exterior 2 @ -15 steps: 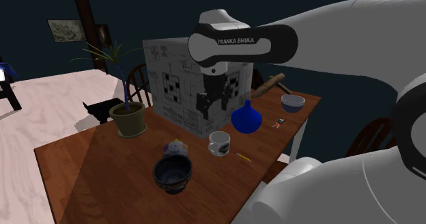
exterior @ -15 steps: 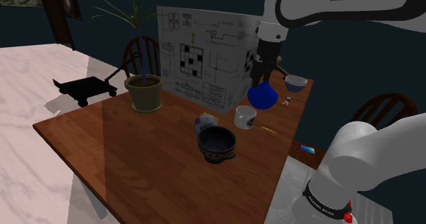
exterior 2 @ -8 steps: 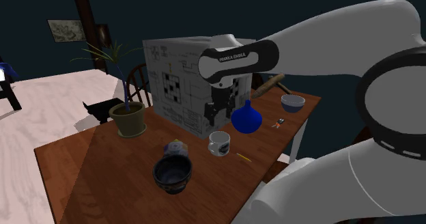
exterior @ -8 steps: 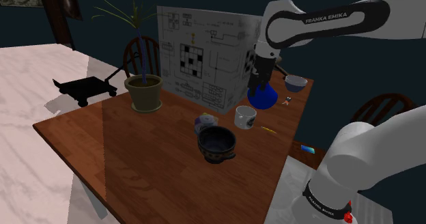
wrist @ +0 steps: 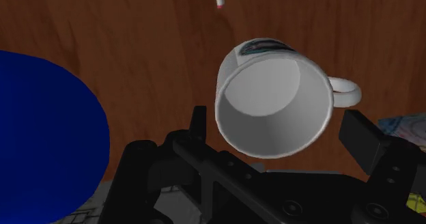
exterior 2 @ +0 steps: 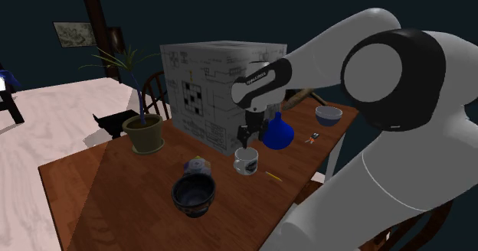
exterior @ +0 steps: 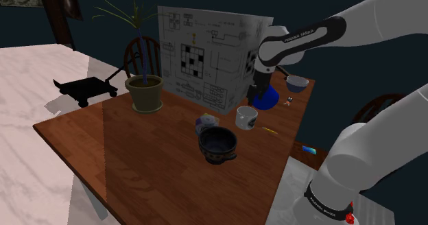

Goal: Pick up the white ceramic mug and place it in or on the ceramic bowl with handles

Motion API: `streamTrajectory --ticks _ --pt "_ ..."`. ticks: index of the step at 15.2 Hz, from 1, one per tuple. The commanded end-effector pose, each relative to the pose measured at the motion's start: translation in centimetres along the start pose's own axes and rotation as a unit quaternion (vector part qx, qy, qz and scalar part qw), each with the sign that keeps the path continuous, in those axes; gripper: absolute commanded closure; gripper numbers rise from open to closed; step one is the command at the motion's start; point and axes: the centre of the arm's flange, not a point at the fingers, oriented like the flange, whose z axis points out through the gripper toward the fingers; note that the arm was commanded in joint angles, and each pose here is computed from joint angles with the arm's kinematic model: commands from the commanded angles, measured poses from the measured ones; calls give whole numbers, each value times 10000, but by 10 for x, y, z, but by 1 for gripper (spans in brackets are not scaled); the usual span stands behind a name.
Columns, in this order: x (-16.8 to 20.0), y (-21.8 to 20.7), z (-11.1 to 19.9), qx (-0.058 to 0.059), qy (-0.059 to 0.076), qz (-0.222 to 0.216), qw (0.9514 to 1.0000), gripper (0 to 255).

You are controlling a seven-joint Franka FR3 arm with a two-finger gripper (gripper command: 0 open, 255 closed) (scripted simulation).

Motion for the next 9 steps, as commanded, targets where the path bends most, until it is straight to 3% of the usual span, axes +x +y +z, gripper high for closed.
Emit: streamTrajectory --ticks 1,4,9 --pt "8 17 21 40 12 41 10000 0" --pt "18 39 47 100 19 95 9999 0" --pt "18 38 73 100 19 95 9999 0"
